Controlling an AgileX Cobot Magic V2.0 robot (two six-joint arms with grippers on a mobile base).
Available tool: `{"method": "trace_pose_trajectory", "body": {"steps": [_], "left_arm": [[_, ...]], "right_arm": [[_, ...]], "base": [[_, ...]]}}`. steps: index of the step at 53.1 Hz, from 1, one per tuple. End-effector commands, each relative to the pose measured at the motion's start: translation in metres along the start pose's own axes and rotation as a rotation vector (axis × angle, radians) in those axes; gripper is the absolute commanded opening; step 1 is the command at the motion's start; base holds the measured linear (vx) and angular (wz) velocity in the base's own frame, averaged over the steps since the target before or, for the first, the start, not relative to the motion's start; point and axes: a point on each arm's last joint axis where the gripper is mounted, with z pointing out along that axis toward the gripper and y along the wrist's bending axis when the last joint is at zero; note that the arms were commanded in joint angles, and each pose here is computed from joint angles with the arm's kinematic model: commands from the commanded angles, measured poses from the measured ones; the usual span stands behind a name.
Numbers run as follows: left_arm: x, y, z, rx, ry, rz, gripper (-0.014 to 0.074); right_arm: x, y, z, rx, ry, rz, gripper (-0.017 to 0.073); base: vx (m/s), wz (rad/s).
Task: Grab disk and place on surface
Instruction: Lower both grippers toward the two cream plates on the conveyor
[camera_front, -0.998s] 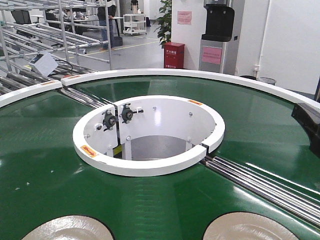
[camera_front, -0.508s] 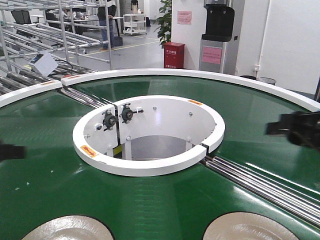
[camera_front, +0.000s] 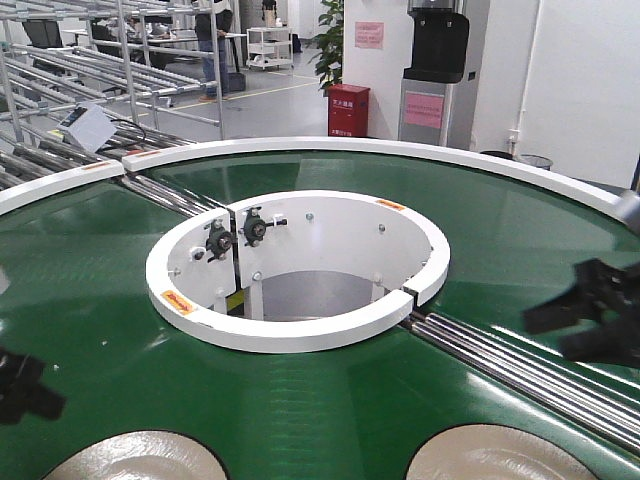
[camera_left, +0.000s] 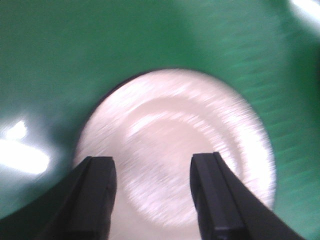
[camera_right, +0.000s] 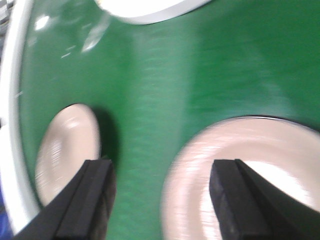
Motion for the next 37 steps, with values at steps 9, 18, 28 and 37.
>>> {"method": "trace_pose_trajectory", "body": {"steps": [9, 18, 28, 37], "left_arm": [[0.009, 0.033, 0.012, -0.075, 0.044, -0.058, 0.0452], [0.010, 0.052, 0.043, -0.071, 0.114, -0.085, 0.0452], [0.013, 0.064, 0.067, -0.048, 0.161, -0.111, 0.0452], [0.013, 0.054, 0.084, 0.182, 0.171, -0.090, 0.0452]], "right_arm": [[-0.014, -0.028, -0.028, 0.039, -0.131, 0.053, 0.0469], [-0.017, -0.050, -0.010, 0.034, -0.092, 0.081, 0.0469], [-0.018, -0.063, 0.000, 0.028, -0.076, 0.111, 0.0469], [-0.021, -0.066, 0.001, 0.045, -0.108, 0.110, 0.0469]], "base": [[0.00, 0.00], [0.00, 0.00], [0.00, 0.00], [0.00, 0.00]]}}
